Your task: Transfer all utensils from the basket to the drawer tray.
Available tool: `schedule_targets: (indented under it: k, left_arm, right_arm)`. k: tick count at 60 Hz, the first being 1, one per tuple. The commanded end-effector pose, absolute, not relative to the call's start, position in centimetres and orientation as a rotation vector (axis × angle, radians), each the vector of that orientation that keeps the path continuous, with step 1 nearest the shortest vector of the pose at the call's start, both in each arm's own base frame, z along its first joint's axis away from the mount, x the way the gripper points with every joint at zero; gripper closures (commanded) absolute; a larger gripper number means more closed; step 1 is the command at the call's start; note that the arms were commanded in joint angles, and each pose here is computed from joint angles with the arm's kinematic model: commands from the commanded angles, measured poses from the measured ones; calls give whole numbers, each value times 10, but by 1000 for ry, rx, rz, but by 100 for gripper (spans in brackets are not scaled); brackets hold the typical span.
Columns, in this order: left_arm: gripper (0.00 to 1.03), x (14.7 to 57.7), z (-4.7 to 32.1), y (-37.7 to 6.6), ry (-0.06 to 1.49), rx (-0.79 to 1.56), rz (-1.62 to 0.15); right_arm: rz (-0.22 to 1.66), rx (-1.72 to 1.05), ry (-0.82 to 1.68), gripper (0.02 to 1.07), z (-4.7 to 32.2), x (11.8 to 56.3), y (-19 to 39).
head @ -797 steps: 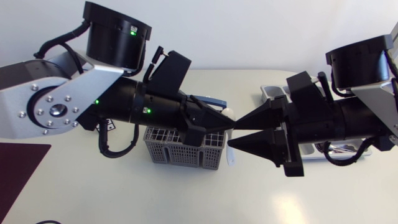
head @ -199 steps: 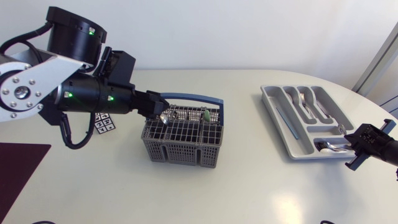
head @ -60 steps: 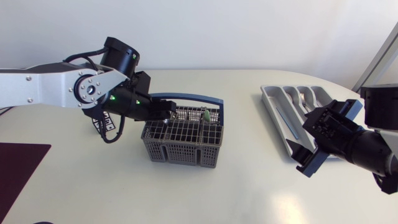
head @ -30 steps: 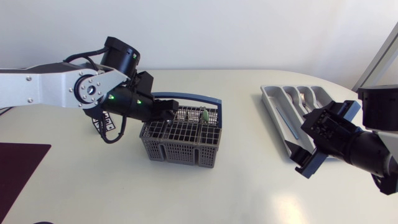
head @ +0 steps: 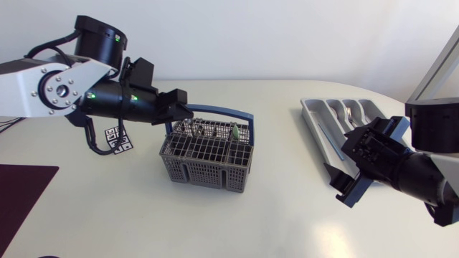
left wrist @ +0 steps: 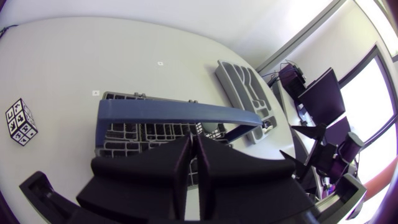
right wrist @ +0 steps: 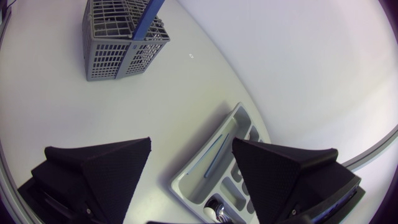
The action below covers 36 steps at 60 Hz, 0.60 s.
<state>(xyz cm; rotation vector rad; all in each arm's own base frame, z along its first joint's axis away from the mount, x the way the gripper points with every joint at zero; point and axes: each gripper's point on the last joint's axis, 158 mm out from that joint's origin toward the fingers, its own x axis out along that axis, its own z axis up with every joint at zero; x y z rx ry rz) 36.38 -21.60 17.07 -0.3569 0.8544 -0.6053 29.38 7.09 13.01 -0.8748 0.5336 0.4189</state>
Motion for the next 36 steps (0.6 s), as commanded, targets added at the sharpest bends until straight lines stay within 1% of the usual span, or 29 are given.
schedule_targets:
  k: [1, 7, 19, 29, 36]
  left_arm:
    - [100, 359, 185, -212, 826, -419, -629]
    - [100, 353, 213, -212, 750, -429, -674]
    - [100, 339, 250, -208, 637, -448, -720]
    - [100, 324, 272, -214, 589, -440, -777]
    - [100, 303, 277, -237, 584, -393, -874]
  right_arm:
    - [423, -863, 563, 13, 121, 293, 73]
    - [430, -856, 554, 13, 124, 295, 78]
    - [443, -833, 534, 13, 133, 296, 88]
    - [475, -797, 516, 13, 142, 294, 99]
    - [549, -727, 507, 13, 155, 286, 115]
